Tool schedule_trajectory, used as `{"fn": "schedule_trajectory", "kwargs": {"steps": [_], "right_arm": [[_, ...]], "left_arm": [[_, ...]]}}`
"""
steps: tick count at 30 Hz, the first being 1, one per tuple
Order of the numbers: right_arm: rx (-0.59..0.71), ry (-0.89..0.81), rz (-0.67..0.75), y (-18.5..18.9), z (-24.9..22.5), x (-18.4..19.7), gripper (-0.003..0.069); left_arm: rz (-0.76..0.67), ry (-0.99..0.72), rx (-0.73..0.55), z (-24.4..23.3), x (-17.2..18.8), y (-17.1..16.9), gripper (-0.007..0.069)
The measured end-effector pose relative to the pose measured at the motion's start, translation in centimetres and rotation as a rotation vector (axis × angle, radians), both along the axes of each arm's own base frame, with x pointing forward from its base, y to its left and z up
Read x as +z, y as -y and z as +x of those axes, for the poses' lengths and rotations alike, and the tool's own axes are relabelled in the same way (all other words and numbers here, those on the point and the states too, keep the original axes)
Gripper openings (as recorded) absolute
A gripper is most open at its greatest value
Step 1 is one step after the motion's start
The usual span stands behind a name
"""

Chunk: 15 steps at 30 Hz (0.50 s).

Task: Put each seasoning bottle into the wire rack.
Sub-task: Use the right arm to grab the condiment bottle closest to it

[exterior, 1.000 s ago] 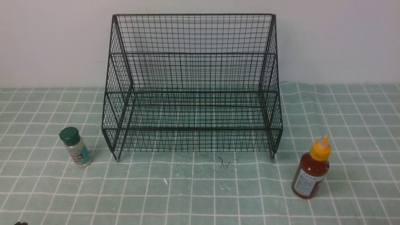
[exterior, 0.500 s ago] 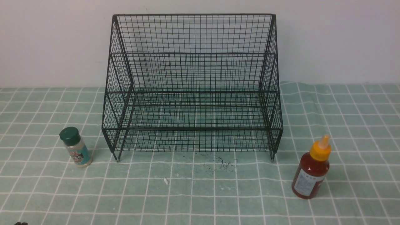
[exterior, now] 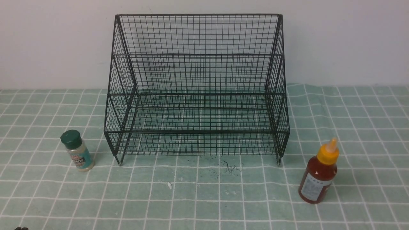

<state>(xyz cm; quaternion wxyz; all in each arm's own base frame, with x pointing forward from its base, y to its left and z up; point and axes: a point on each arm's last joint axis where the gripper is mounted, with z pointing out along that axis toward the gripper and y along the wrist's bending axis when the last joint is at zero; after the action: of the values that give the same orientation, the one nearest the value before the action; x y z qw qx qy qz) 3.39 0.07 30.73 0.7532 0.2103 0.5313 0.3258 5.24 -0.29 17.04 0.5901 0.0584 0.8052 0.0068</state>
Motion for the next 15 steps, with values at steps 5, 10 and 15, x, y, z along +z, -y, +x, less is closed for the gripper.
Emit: {"fn": "schedule_trajectory", "kwargs": {"steps": [5, 10, 15], "right_arm": [[0.081, -0.256, -0.268, -1.1, 1.2, 5.9, -0.0015], [0.267, -0.708, -0.572, -2.4, 5.8, 10.3, -0.0015], [0.386, -0.999, -0.664, -3.1, 12.2, 11.0, 0.0025]], "left_arm": [[0.0, 0.0, 0.0, 0.0, 0.0, 0.0, -0.0006], [0.001, 0.0, 0.0, 0.0, 0.0, 0.0, -0.0006], [0.001, 0.0, 0.0, 0.0, 0.0, 0.0, -0.0006]]}}
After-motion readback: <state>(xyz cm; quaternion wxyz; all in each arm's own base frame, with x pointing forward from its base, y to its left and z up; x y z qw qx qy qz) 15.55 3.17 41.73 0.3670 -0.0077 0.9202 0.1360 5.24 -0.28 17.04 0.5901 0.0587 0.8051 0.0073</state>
